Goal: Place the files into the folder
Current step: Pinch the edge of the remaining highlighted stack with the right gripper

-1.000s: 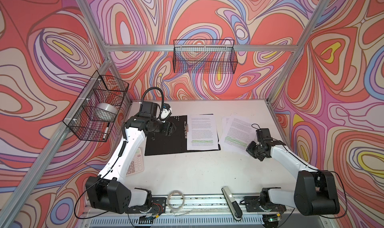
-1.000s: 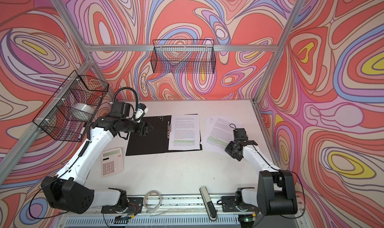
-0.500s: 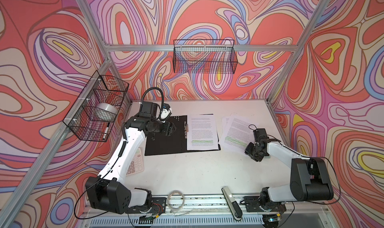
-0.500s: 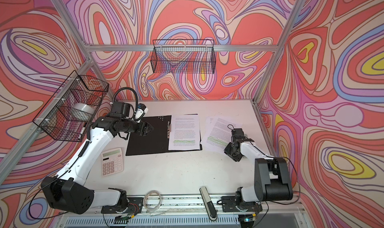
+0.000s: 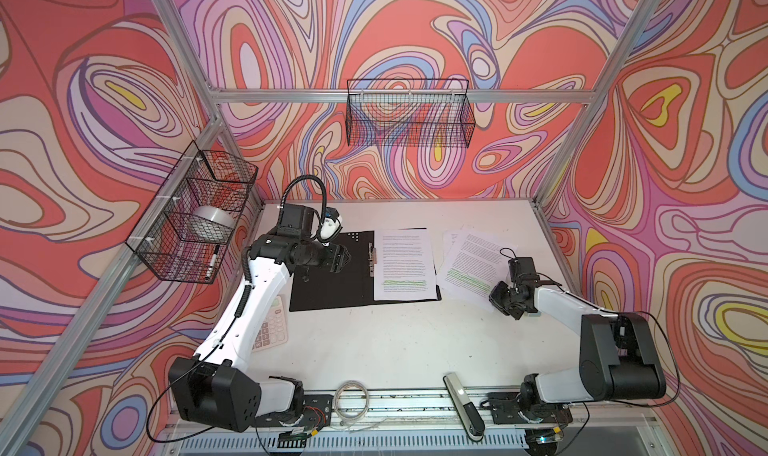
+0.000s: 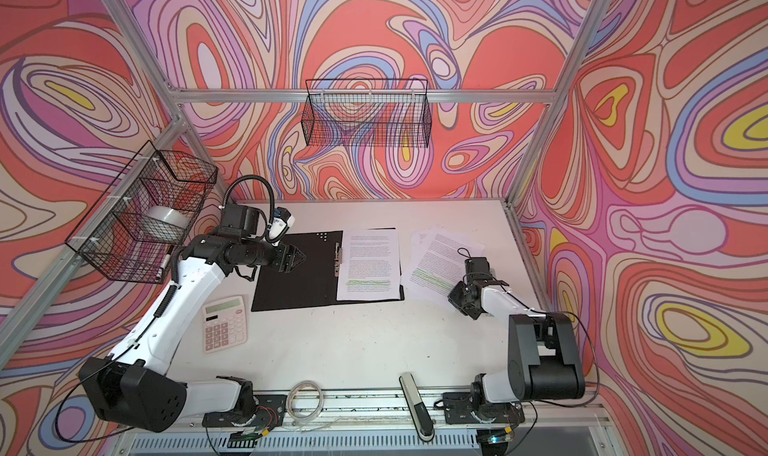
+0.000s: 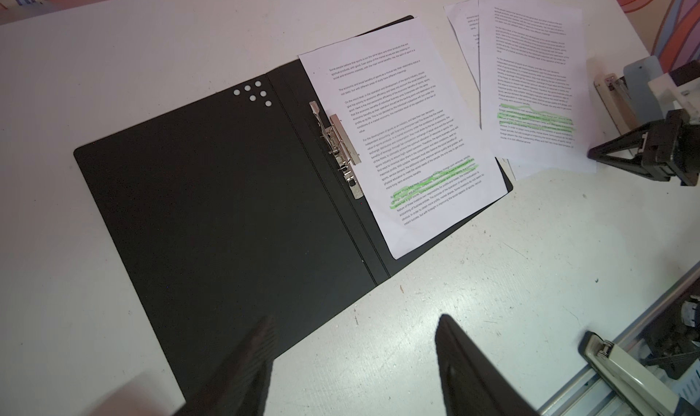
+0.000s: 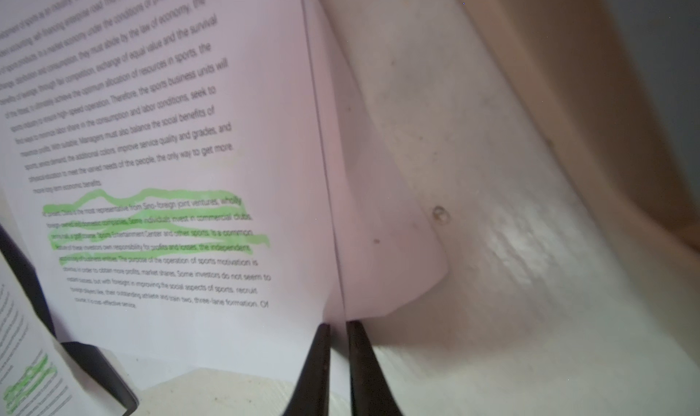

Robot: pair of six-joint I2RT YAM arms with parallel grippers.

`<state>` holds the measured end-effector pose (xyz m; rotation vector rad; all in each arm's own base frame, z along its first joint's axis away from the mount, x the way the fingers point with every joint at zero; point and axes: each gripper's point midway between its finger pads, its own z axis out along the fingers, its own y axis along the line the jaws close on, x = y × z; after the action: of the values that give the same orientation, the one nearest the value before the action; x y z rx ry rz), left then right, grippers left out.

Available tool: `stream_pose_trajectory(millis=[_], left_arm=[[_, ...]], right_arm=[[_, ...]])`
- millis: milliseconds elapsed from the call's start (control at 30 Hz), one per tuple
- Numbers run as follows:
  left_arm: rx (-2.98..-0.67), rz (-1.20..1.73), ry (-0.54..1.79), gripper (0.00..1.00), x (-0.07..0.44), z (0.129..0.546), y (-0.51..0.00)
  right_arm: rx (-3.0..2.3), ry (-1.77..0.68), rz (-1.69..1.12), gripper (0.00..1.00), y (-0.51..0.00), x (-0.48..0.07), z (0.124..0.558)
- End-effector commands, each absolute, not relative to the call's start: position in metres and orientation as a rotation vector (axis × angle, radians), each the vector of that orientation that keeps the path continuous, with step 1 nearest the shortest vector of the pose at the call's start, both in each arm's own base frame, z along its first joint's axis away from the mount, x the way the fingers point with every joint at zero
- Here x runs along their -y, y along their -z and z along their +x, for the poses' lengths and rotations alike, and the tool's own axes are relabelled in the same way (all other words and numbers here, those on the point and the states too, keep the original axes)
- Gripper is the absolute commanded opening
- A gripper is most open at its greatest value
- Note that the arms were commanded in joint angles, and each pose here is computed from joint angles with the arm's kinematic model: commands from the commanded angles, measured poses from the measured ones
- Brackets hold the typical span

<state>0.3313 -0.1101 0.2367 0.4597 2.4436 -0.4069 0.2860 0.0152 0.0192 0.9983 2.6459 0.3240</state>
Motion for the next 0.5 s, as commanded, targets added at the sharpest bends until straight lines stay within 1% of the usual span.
stream_pose_trajectory(millis=[0, 100, 467], left_arm=[[-2.42, 0.45, 0.395, 0.68, 0.107, 0.333, -0.242], [-2.416, 0.453, 0.392, 0.68, 0.107, 0.333, -0.243], [-2.409, 0.449, 0.398, 0.68, 0.108, 0.336, -0.246]], right_arm=[[-2.662, -0.315, 1.007, 0.06, -0.025, -0.014, 0.271], [-2.655, -0.316, 0.986, 0.0, -0.035, -0.014, 0.271], [-2.611, -0.403, 0.902, 0.0, -0.078, -0.022, 0.285]])
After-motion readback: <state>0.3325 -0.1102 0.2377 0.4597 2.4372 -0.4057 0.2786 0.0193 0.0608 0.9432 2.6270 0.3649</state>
